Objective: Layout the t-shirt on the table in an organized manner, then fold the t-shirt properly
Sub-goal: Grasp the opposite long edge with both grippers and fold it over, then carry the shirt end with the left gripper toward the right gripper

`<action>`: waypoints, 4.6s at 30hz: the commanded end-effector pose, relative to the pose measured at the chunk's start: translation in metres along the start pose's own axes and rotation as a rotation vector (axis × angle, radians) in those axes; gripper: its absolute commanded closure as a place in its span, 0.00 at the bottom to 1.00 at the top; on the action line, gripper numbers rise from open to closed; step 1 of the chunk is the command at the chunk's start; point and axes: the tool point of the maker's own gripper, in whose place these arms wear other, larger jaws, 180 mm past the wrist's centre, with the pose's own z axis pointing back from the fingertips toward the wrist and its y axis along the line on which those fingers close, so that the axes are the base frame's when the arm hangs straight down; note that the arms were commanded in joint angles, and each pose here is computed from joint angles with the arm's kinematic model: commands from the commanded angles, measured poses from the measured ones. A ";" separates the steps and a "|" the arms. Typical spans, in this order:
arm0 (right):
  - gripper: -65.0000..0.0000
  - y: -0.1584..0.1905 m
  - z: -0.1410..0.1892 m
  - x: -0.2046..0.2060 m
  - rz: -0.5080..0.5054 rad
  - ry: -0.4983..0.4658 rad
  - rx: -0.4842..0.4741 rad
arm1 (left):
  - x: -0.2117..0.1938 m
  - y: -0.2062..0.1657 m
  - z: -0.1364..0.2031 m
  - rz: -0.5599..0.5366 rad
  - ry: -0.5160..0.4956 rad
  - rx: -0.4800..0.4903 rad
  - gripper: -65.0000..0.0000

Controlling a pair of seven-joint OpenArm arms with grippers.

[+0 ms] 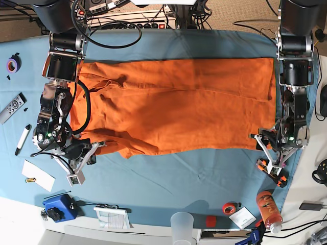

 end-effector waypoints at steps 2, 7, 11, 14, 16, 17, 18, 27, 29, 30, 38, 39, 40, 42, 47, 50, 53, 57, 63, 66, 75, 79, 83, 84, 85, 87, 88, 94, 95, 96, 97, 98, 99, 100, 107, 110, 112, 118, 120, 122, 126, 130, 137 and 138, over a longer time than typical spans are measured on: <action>1.00 -0.010 0.009 0.022 0.016 -0.061 -0.024 | 0.019 0.010 0.006 0.005 -0.042 0.015 0.48; 1.00 -0.009 0.009 0.022 0.016 -0.061 -0.024 | 0.013 0.009 0.004 0.008 -0.028 0.009 0.51; 1.00 -0.009 0.009 0.023 0.016 -0.064 -0.024 | 0.013 0.009 0.004 0.012 -0.029 0.005 0.79; 1.00 -0.009 0.009 0.024 0.016 -0.072 -0.024 | 0.015 0.006 0.004 0.039 -0.039 -0.011 1.00; 1.00 -0.010 0.010 0.027 0.016 -0.090 -0.024 | 0.015 0.006 0.004 0.054 -0.037 -0.013 1.00; 1.00 -0.009 0.010 0.029 0.016 -0.099 -0.024 | 0.014 0.007 0.005 0.067 -0.028 -0.007 1.00; 1.00 -0.010 0.010 0.031 0.016 -0.108 -0.024 | 0.013 0.008 0.005 0.079 -0.021 0.000 1.00; 1.00 -0.009 0.013 0.036 -0.015 -0.146 0.000 | 0.024 -0.001 0.028 0.035 -0.028 0.010 1.00; 1.00 -0.009 0.017 0.038 -0.046 -0.165 0.030 | 0.023 -0.002 0.037 0.051 -0.021 0.030 1.00; 1.00 -0.009 0.020 0.038 -0.053 -0.170 0.048 | 0.022 -0.004 0.041 0.051 -0.027 0.036 1.00; 1.00 -0.010 0.062 0.022 -0.064 -0.227 0.072 | -0.009 0.001 0.077 0.062 -0.083 0.095 1.00; 1.00 -0.008 0.066 0.018 -0.060 -0.234 0.068 | -0.012 0.002 0.081 0.074 -0.093 0.093 1.00; 1.00 -0.007 0.070 0.012 -0.055 -0.231 0.060 | -0.016 0.003 0.084 0.084 -0.100 0.086 1.00; 1.00 -0.004 0.077 0.000 -0.045 -0.222 0.046 | -0.024 0.001 0.088 0.094 -0.104 0.060 1.00; 1.00 0.000 0.093 -0.025 -0.024 -0.203 0.009 | -0.055 0.002 0.090 0.122 -0.057 0.043 1.00; 1.00 0.001 0.098 -0.040 -0.026 -0.179 -0.002 | -0.069 0.000 0.093 0.133 -0.039 0.032 1.00; 1.00 0.001 0.097 -0.059 -0.041 -0.140 -0.004 | -0.080 -0.007 0.097 0.107 -0.027 0.018 1.00; 1.00 -0.012 0.105 -0.068 -0.071 -0.156 -0.040 | -0.087 -0.016 0.105 0.082 -0.030 0.008 1.00; 1.00 -0.031 0.114 -0.081 -0.109 -0.120 -0.092 | -0.089 -0.023 0.117 0.049 -0.043 0.008 1.00; 1.00 -0.028 0.114 -0.090 -0.093 -0.095 -0.082 | -0.095 -0.025 0.119 0.040 -0.034 0.013 1.00; 1.00 -0.021 0.114 -0.115 -0.102 -0.051 -0.073 | -0.129 -0.028 0.117 0.036 0.046 0.015 1.00; 1.00 -0.024 0.116 -0.117 -0.110 -0.048 -0.082 | -0.139 -0.030 0.118 0.036 0.069 0.012 1.00; 1.00 -0.029 0.119 -0.123 -0.122 -0.041 -0.099 | -0.145 -0.031 0.118 0.037 0.088 0.009 1.00; 1.00 -0.029 0.120 -0.125 -0.126 -0.033 -0.100 | -0.147 -0.032 0.118 0.037 0.090 0.007 1.00; 1.00 -0.028 0.120 -0.129 -0.128 -0.023 -0.098 | -0.148 -0.032 0.118 0.037 0.092 0.007 1.00; 1.00 -0.024 0.120 -0.137 -0.132 -0.006 -0.088 | -0.150 -0.032 0.118 0.037 0.098 0.007 1.00; 1.00 -0.024 0.120 -0.141 -0.135 0.003 -0.087 | -0.151 -0.032 0.118 0.038 0.100 0.007 1.00; 1.00 -0.021 0.121 -0.153 -0.137 0.028 -0.084 | -0.152 -0.032 0.118 0.036 0.104 0.008 1.00; 1.00 -0.020 0.121 -0.153 -0.138 0.027 -0.083 | -0.153 -0.032 0.118 0.036 0.106 0.008 1.00; 1.00 -0.020 0.121 -0.153 -0.137 0.028 -0.083 | -0.153 -0.032 0.118 0.036 0.108 0.008 1.00; 1.00 -0.020 0.121 -0.154 -0.138 0.034 -0.083 | -0.153 -0.032 0.118 0.037 0.108 0.008 1.00; 1.00 -0.020 0.121 -0.156 -0.138 0.042 -0.082 | -0.154 -0.032 0.118 0.037 0.113 0.008 0.93; 1.00 -0.020 0.121 -0.157 -0.137 0.049 -0.081 | -0.155 -0.032 0.118 0.038 0.121 0.008 0.81; 1.00 -0.020 0.121 -0.158 -0.135 0.056 -0.080 | -0.156 -0.032 0.118 0.038 0.124 0.007 0.69; 0.75 -0.018 0.122 -0.163 -0.123 0.085 -0.070 | -0.135 -0.039 0.132 0.006 0.052 0.005 0.48; 0.75 -0.018 0.122 -0.163 -0.125 0.086 -0.071 | -0.113 -0.043 0.141 0.012 -0.039 0.007 0.48; 0.75 -0.018 0.122 -0.164 -0.130 0.088 -0.073 | -0.109 -0.045 0.142 0.016 -0.059 -0.002 0.48; 0.75 -0.018 0.122 -0.164 -0.131 0.089 -0.074 | -0.107 -0.062 0.138 0.105 -0.087 -0.036 0.48; 0.75 -0.018 0.122 -0.164 -0.131 0.088 -0.074 | -0.107 -0.071 0.136 0.135 -0.095 -0.057 0.48; 0.75 -0.018 0.122 -0.164 -0.131 0.088 -0.074 | -0.107 -0.073 0.132 0.173 -0.106 -0.050 0.48; 0.75 -0.018 0.122 -0.164 -0.131 0.089 -0.074 | -0.122 -0.054 0.122 0.223 -0.049 0.057 0.48; 0.75 -0.019 0.122 -0.163 -0.130 0.083 -0.076 | -0.138 -0.060 0.114 0.250 0.019 0.023 0.48; 0.75 -0.019 0.122 -0.162 -0.130 0.081 -0.076 | -0.173 -0.073 0.096 0.302 0.143 -0.058 0.48; 0.75 -0.019 0.122 -0.162 -0.130 0.081 -0.076 | -0.178 -0.076 0.094 0.318 0.159 -0.077 0.49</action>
